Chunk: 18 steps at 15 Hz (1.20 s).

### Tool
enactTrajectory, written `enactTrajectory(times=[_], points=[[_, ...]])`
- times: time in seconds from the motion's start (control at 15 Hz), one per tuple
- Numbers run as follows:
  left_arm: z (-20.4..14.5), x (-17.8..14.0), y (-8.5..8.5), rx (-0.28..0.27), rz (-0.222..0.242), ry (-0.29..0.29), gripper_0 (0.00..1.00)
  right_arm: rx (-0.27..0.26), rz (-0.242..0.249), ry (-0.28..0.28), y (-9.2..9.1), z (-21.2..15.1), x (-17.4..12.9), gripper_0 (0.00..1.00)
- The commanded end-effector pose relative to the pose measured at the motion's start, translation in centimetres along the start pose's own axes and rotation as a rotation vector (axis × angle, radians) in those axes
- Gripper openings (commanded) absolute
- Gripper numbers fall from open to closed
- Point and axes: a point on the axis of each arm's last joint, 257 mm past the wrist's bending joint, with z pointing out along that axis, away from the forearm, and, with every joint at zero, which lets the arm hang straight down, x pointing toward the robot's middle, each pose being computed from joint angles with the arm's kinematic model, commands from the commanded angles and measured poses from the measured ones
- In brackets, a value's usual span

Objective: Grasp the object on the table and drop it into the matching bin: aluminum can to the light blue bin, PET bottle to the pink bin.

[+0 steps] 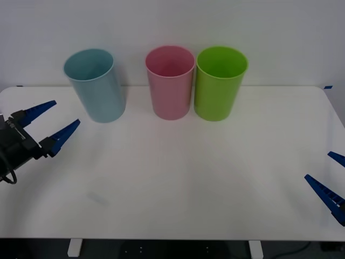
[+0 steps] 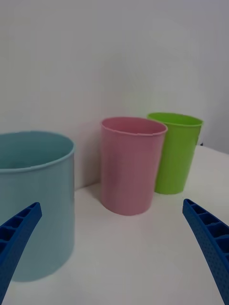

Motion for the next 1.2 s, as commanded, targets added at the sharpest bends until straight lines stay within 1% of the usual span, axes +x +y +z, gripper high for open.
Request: enactTrajectory(times=[0.07, 0.4, 0.6, 0.73, 0.87, 1.0, 1.2], points=[[-1.5, 1.3, -0.6, 0.009, 0.047, 0.027, 1.00, 0.000, 0.000, 0.000, 0.0, 0.0, 0.0, 1.00], [-5.1, 3.0, -1.9, 0.034, 0.057, 0.065, 1.00, 0.000, 0.000, 0.000, 0.0, 0.0, 0.0, 1.00], [-6.7, 3.6, -2.8, 0.039, 0.036, 0.084, 1.00, 0.000, 0.000, 0.000, 0.0, 0.0, 0.0, 1.00], [-7.1, 3.7, -3.6, 0.050, 0.019, 0.085, 1.00, 0.000, 0.000, 0.000, 0.0, 0.0, 0.0, 1.00], [-7.1, 3.7, -3.9, 0.062, 0.012, 0.085, 1.00, 0.000, 0.000, 0.000, 0.0, 0.0, 0.0, 1.00], [-7.2, 3.8, -3.9, 0.059, 0.002, 0.087, 1.00, 0.000, 0.000, 0.000, 0.0, 0.0, 0.0, 1.00], [-7.2, 3.8, -3.9, 0.059, 0.002, 0.087, 1.00, 0.000, 0.000, 0.000, 0.0, 0.0, 0.0, 1.00]])
